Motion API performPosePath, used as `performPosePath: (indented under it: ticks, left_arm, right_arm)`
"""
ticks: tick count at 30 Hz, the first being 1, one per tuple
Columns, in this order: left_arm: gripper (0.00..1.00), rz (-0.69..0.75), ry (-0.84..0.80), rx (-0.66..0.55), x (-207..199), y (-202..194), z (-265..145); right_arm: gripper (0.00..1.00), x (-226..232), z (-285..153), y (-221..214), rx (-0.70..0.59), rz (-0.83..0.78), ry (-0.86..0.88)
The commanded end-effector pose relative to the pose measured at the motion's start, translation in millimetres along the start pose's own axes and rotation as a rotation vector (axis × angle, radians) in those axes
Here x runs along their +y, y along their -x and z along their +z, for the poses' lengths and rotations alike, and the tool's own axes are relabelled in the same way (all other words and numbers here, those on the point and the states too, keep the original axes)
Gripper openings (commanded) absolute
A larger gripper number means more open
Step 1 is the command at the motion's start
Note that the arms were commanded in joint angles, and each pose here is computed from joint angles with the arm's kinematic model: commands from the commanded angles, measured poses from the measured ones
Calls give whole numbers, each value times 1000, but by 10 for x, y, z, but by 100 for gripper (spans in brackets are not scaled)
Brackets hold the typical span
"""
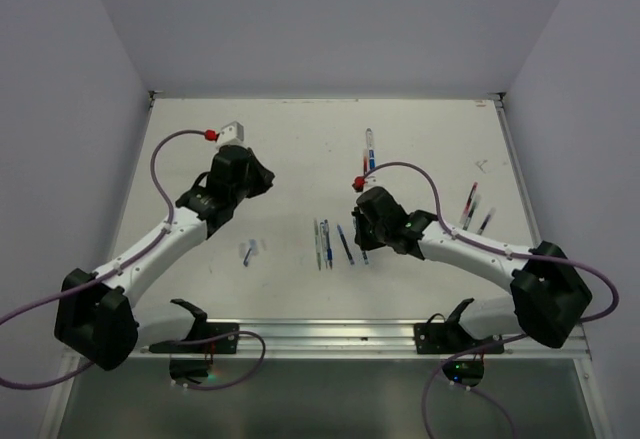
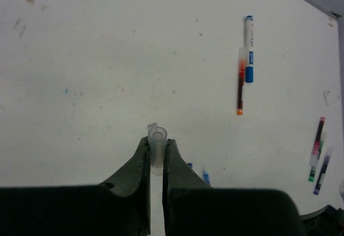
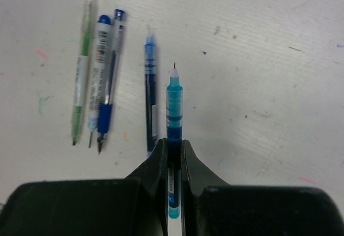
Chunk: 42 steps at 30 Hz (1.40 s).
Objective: Open the pen caps
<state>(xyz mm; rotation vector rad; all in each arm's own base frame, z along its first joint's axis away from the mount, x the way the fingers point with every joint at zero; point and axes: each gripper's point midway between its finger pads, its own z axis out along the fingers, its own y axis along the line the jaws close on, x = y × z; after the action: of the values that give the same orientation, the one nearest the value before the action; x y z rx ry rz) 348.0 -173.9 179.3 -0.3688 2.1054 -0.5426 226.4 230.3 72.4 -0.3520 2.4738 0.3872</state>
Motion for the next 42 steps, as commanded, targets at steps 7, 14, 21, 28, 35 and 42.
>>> performPosePath:
  ticks: [7, 14, 21, 28, 35, 42]
  left_arm:
    - [0, 117, 382, 27, 1066, -321, -454]
    - [0, 65, 494, 72, 1488, -716, -580]
    - [0, 33, 544, 87, 1648, -859, -646]
    - [1, 35, 581, 124, 1784, -1020, -672]
    - [8, 7, 592, 145, 1843, -1146, -667]
    - [15, 6, 599, 161, 1884, -1233, -598]
  right_arm:
    - [0, -147, 349, 107, 46, -26, -57]
    - [0, -100, 511, 84, 56, -30, -38]
    - [3, -123, 575, 66, 60, -33, -51]
    - [6, -192, 593, 30, 67, -26, -88]
    - [8, -219, 582, 30, 63, -23, -100]
    - [9, -206, 552, 44, 59, -26, -94]
